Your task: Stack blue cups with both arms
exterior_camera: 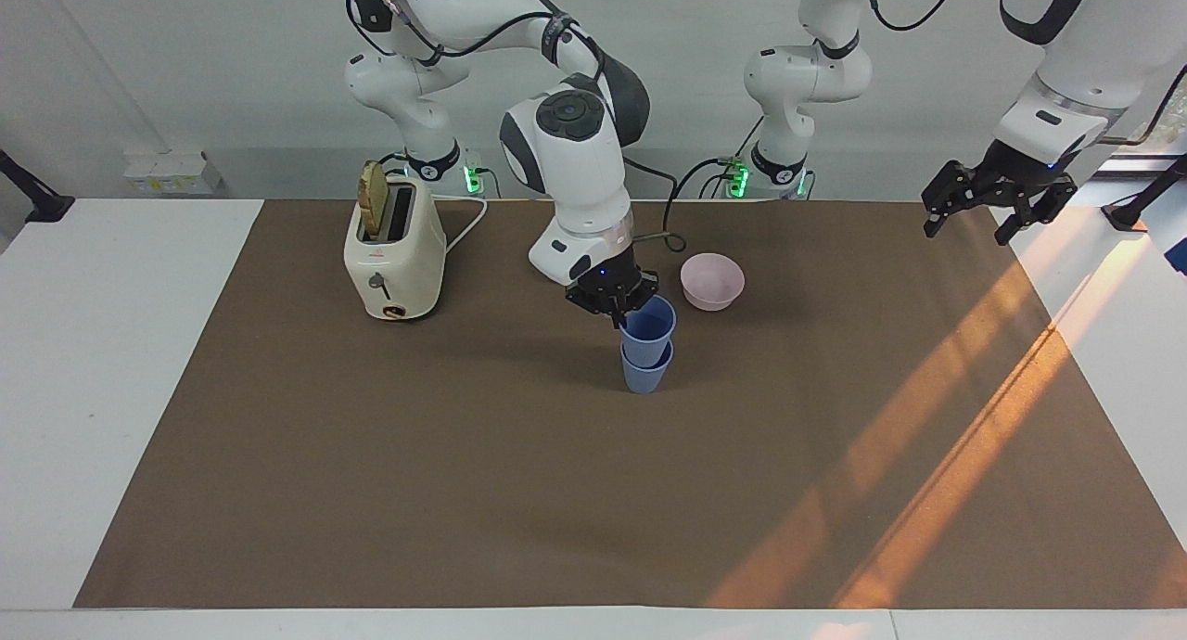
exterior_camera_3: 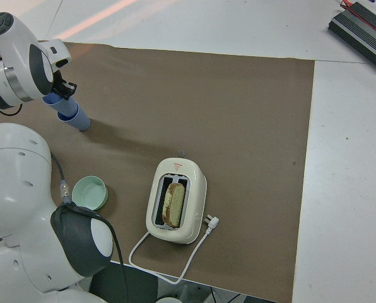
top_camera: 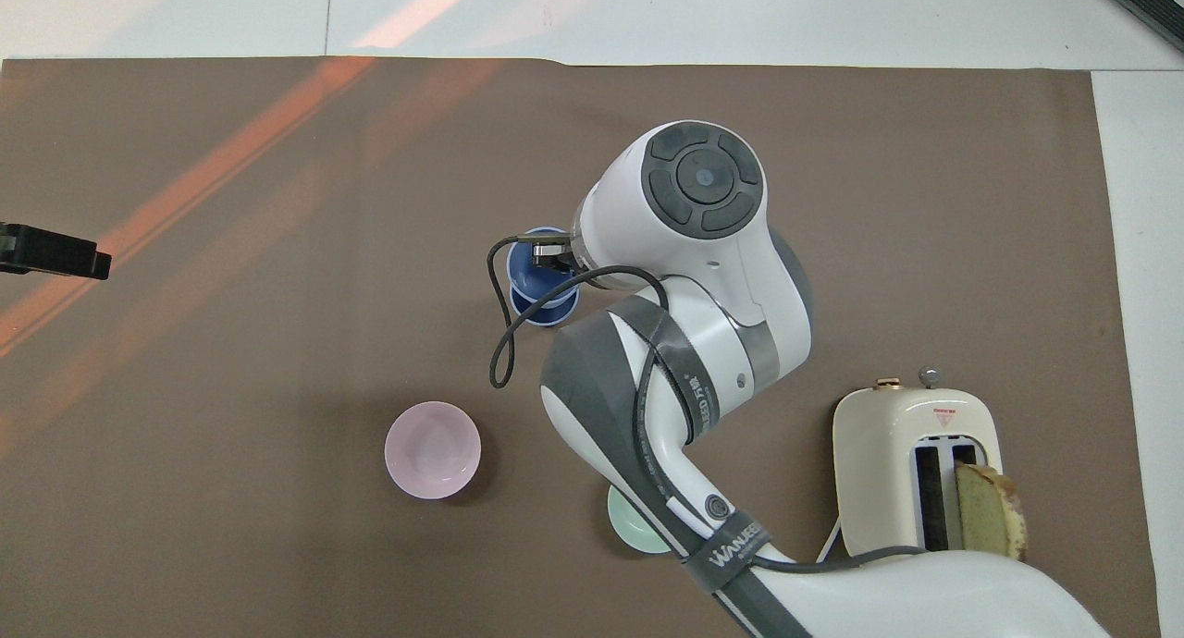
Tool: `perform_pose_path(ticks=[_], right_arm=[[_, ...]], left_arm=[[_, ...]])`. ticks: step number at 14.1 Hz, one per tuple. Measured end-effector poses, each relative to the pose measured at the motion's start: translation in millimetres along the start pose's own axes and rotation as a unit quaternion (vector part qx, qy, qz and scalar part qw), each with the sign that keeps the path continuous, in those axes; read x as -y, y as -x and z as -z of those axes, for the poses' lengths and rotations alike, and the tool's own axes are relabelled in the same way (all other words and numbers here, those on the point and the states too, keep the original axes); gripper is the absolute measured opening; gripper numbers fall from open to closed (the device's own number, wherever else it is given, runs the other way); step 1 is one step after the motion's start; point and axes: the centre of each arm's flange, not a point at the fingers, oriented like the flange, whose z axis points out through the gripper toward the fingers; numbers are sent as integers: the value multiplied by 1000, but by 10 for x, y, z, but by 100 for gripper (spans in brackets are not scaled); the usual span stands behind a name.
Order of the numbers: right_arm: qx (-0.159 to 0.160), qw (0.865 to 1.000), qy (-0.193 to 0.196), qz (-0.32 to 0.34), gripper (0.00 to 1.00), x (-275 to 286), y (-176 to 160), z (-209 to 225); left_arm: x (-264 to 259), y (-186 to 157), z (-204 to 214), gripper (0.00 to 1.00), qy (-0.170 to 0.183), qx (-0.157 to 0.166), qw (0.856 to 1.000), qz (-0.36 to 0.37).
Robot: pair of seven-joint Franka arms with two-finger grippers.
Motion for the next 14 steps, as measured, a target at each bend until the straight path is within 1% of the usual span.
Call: perform_pose_path(ticks=[1, 2, 5, 8, 9, 10, 12, 14], right_arm=[[1, 1000, 1, 0, 5, -1, -1, -26], [2, 1000, 1, 0, 11, -2, -2, -38], [2, 1000, 1, 0, 47, -2, -2, -37], [4, 1000, 15, -2, 77, -80, -30, -3], [8, 1000, 21, -7, 89, -147, -48, 62], [11, 999, 29, -13, 98, -245, -68, 199], [15, 998, 56, -24, 100, -506, -92, 549], [11, 997, 76, -32, 100, -789, -92, 1028]], left_arm=[[0, 0, 0, 100, 0, 0, 1000, 0], [0, 0, 0, 100, 0, 0, 1000, 0], [0, 1, 0, 100, 0, 0, 1000, 0], [0, 1, 0, 100, 0, 0, 1000, 0], [0, 1, -1, 100, 0, 0, 1000, 0], [0, 1, -1, 100, 0, 0, 1000, 0], [0, 1, -1, 100, 0, 0, 1000, 0], [0, 1, -1, 100, 0, 0, 1000, 0]])
